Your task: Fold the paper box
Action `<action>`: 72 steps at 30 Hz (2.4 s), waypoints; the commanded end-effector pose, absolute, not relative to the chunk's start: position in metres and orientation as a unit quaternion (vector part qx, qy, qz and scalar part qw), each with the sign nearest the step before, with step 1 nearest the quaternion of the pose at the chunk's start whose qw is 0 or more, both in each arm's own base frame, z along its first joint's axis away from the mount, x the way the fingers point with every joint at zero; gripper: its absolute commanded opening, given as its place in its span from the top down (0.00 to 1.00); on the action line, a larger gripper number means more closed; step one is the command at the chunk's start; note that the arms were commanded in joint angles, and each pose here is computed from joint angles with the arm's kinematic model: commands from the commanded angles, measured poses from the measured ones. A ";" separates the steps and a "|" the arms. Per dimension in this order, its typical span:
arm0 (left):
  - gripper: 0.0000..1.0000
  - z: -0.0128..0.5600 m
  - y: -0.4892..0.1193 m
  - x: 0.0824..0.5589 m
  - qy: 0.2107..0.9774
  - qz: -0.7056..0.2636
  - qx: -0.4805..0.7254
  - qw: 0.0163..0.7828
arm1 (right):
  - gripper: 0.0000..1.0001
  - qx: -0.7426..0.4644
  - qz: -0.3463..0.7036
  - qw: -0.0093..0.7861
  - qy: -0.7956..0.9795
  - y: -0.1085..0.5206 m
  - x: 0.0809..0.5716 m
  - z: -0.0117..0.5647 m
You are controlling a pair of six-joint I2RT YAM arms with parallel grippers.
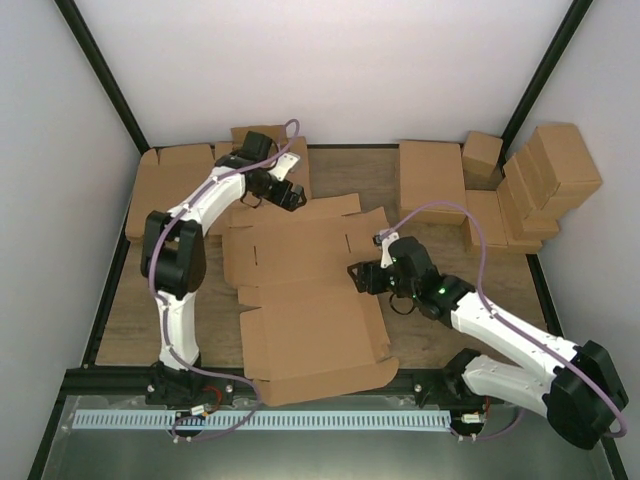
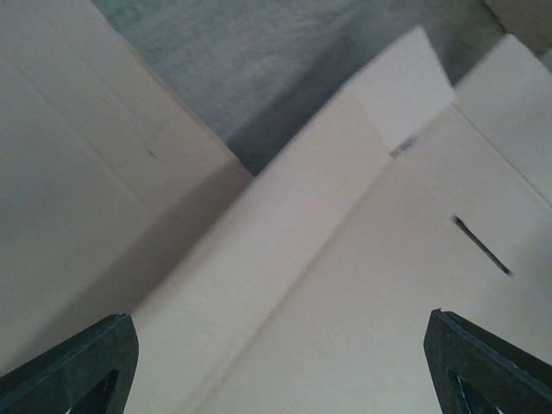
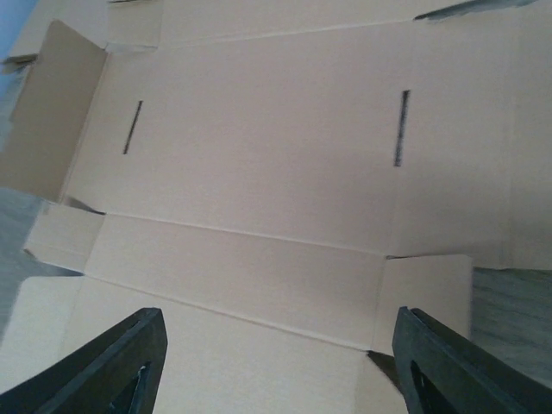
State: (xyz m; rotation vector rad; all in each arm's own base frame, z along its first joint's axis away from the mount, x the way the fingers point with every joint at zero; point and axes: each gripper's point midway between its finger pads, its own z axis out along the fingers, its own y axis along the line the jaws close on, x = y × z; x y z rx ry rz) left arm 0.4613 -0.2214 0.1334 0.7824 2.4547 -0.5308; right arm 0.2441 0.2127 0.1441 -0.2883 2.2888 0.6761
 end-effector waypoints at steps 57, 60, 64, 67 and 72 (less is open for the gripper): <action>0.24 0.061 -0.218 0.476 0.876 -0.380 0.259 0.143 | 0.99 -0.130 0.334 0.157 0.920 0.254 0.200 0.027; 0.26 0.066 -0.224 0.467 0.873 -0.380 0.268 0.144 | 0.99 -0.130 0.331 0.154 0.922 0.255 0.201 0.025; 0.33 0.070 -0.224 0.459 0.878 -0.370 0.268 0.142 | 0.99 -0.126 0.320 0.155 0.926 0.251 0.202 0.021; 0.39 0.081 -0.221 0.453 0.879 -0.361 0.268 0.161 | 0.99 -0.125 0.318 0.156 0.927 0.250 0.202 0.020; 0.55 0.094 -0.214 0.445 0.890 -0.327 0.256 0.186 | 0.99 -0.127 0.318 0.158 0.926 0.251 0.203 0.021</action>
